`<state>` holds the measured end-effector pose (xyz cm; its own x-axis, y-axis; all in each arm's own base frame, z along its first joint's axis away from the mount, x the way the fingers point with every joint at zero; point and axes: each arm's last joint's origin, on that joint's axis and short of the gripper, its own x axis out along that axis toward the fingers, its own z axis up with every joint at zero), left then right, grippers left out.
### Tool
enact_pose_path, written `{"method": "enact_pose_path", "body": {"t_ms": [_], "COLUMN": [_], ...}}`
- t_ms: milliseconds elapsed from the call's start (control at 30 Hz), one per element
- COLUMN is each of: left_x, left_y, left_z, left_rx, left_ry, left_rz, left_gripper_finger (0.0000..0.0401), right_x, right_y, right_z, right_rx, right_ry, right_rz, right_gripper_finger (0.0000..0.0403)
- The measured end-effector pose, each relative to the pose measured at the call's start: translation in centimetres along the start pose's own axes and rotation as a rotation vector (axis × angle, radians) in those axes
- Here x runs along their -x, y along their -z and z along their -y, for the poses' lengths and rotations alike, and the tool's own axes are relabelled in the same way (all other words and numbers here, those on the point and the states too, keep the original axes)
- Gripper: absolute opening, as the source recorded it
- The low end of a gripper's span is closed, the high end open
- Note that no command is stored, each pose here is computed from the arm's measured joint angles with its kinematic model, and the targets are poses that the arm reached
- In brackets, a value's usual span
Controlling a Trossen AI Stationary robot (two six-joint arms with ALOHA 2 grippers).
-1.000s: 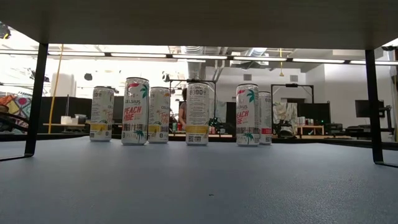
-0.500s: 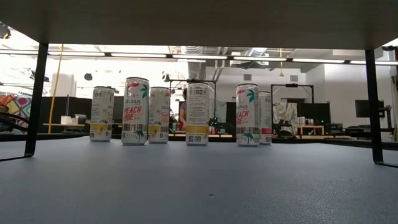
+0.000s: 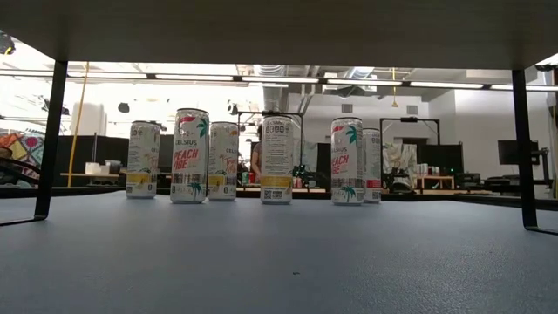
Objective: Place canned beverage on shelf
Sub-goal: Put the white blue soda can on the shelf aligned with the other white blue soda cans
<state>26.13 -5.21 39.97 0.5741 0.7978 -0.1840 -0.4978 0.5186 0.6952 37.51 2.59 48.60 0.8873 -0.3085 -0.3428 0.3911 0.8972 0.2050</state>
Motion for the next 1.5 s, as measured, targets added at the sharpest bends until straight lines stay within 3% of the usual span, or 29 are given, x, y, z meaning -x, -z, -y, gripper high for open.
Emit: {"method": "enact_pose_path", "body": {"t_ms": [233,367,500,700,933,1167,1367,1500], "left_x": [0.1,0.7,1.0,2.1,4.5,6.8,7.6,7.7], "left_y": [0.6,0.6,0.9,1.3,2.3,2.7,2.4,2.1], "left_z": [0.1,-0.2,-0.8,-2.9,-7.3,-10.3,-10.0,-9.2], "left_rx": [-0.005,0.026,0.060,0.167,0.386,0.497,0.397,0.322], "left_ry": [0.018,0.091,0.134,0.284,0.608,0.984,1.253,1.335], "left_rz": [-0.024,0.004,0.013,0.068,0.219,0.447,0.586,0.621], "left_gripper_finger": [0.0232,0.0232,0.0232,0.0232,0.0232,0.0233,0.0235,0.0236], "right_x": [0.1,0.7,1.0,2.3,5.3,5.9,5.2,5.4], "right_y": [0.2,0.3,0.2,1.1,1.3,1.0,0.2,-0.1], "right_z": [0.0,-0.2,-0.4,-0.9,-2.7,-4.5,-5.6,-6.1], "right_rx": [0.156,0.309,0.333,0.484,0.624,0.718,0.804,0.815], "right_ry": [-0.014,-0.058,-0.115,-0.203,-0.306,-0.358,-0.432,-0.496], "right_rz": [-0.023,-0.044,-0.046,-0.130,-0.085,0.043,0.199,0.262], "right_gripper_finger": [0.0244,0.0257,0.0260,0.0261,0.0261,0.0261,0.0261,0.0261]}}
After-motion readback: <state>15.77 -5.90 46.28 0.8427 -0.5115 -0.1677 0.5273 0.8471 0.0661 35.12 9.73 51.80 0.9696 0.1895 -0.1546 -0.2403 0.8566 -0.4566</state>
